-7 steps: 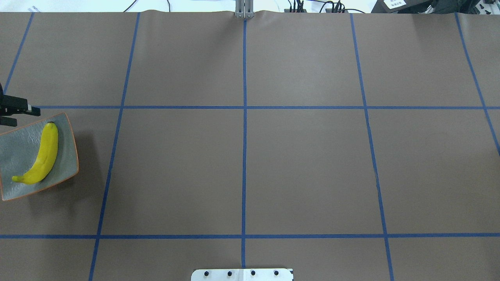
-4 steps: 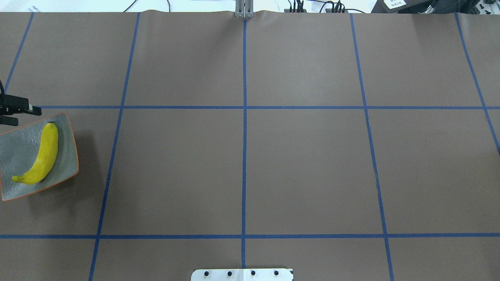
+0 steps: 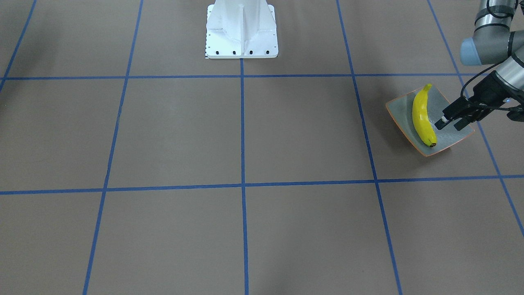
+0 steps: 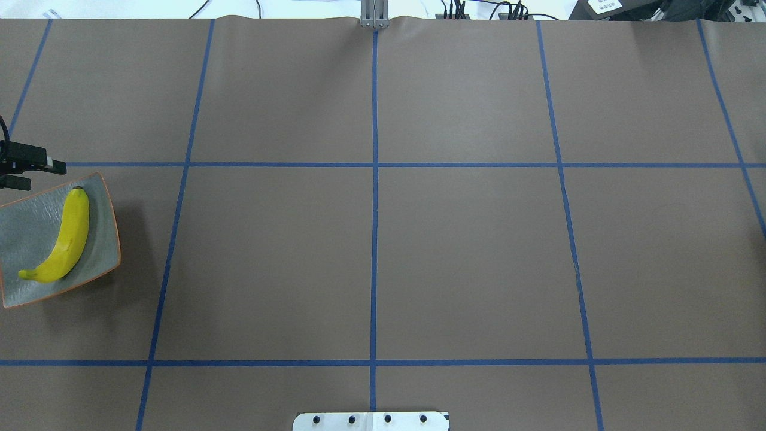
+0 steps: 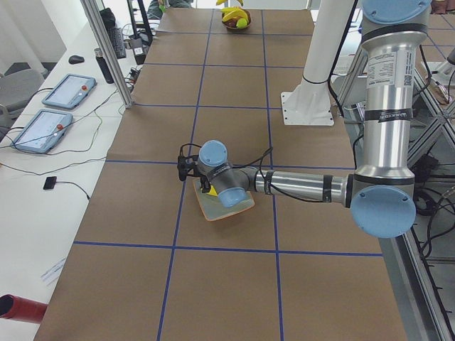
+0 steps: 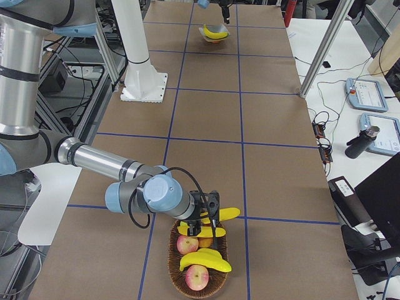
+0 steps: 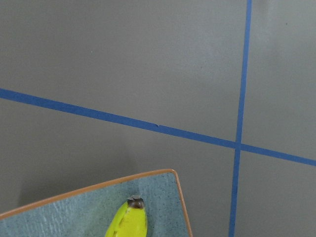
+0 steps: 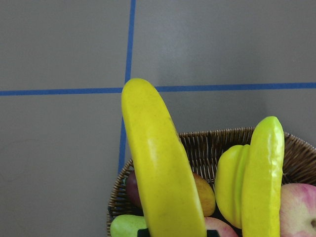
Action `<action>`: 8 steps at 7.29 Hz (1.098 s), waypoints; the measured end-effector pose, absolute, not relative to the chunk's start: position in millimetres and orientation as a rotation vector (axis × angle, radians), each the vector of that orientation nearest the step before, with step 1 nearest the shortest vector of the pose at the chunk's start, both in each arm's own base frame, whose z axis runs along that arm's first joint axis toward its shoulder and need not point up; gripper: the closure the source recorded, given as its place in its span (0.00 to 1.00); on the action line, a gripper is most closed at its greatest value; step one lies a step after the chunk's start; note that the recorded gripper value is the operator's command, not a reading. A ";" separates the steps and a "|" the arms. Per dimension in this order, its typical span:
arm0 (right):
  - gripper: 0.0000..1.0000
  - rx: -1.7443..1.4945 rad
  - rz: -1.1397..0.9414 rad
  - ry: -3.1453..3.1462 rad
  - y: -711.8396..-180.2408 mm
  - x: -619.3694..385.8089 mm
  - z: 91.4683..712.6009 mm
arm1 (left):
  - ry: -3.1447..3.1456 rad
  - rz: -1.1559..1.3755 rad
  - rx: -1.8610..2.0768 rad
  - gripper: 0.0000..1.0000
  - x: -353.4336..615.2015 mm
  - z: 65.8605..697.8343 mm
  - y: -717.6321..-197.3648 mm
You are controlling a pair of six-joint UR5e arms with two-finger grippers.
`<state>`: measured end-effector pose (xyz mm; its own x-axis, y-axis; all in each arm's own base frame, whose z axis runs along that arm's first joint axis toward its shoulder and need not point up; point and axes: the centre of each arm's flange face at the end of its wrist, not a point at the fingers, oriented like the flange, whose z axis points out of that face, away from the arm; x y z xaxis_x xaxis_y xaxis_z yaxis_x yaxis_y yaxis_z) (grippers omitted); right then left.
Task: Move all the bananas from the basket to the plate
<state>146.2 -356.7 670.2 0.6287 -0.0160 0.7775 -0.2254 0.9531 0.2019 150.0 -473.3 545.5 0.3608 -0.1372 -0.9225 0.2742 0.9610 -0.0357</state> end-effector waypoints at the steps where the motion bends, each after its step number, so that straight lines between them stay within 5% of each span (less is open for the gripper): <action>1: 1.00 0.292 0.128 -0.887 -360.8 146.1 654.6 | 1.174 -0.265 0.133 0.01 150.5 544.8 -474.3; 4: 1.00 0.230 0.207 -0.970 -419.3 109.5 596.1 | 1.208 -0.292 0.132 0.01 164.0 516.1 -502.2; 8: 1.00 0.111 0.247 -1.105 -558.6 -54.4 407.9 | 1.322 -0.380 0.105 0.01 209.3 414.7 -586.7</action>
